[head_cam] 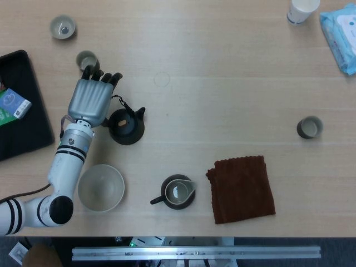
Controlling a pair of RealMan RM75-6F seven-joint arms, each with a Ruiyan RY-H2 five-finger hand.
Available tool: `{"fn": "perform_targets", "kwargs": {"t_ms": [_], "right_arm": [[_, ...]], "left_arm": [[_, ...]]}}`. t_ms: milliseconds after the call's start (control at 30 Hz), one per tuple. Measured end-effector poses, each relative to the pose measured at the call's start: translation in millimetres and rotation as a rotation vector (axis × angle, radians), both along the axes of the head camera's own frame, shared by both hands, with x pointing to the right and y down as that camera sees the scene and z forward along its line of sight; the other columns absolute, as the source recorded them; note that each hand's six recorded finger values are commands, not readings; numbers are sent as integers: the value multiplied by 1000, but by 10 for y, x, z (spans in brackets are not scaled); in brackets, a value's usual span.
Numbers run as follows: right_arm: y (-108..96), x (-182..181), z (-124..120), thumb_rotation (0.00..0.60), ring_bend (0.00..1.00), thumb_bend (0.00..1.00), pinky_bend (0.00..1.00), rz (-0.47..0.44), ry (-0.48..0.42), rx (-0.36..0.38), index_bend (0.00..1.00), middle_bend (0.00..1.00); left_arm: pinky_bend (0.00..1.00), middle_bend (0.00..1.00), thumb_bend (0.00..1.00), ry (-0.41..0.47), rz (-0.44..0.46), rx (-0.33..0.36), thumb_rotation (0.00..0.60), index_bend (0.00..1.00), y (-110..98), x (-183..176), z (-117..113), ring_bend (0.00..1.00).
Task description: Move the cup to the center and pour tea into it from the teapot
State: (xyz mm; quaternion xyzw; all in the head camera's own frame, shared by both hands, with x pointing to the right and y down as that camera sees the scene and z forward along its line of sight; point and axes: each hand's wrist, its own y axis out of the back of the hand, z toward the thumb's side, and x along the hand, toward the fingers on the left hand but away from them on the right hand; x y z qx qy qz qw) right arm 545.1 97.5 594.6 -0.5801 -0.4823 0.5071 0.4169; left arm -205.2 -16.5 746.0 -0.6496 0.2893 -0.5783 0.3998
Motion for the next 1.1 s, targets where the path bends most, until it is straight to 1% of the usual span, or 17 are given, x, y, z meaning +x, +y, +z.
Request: {"fn": "perform_targets", "kwargs": {"t_ms": [267, 433, 567, 867, 1100], "right_arm": [[14, 14, -11, 600, 242, 87, 321, 1, -3, 4, 348, 327], [19, 9, -16, 600, 242, 87, 321, 0, -4, 5, 348, 327], [26, 9, -23, 600, 242, 87, 321, 1, -3, 6, 347, 327], [39, 17, -49, 600, 242, 87, 321, 8, -1, 12, 348, 327], [54, 33, -59, 600, 242, 87, 321, 16, 0, 15, 348, 327]], "left_arm": [[83, 244, 80, -80, 21, 22, 600, 147, -35, -153, 81, 160], [83, 244, 80, -149, 74, 71, 600, 147, -79, -226, 73, 160], [83, 243, 80, -188, 113, 110, 600, 147, -117, -248, 57, 160], [83, 243, 79, -197, 136, 145, 600, 147, -199, -245, 76, 160], [83, 243, 79, -191, 127, 146, 600, 147, -285, -233, 130, 160]]}}
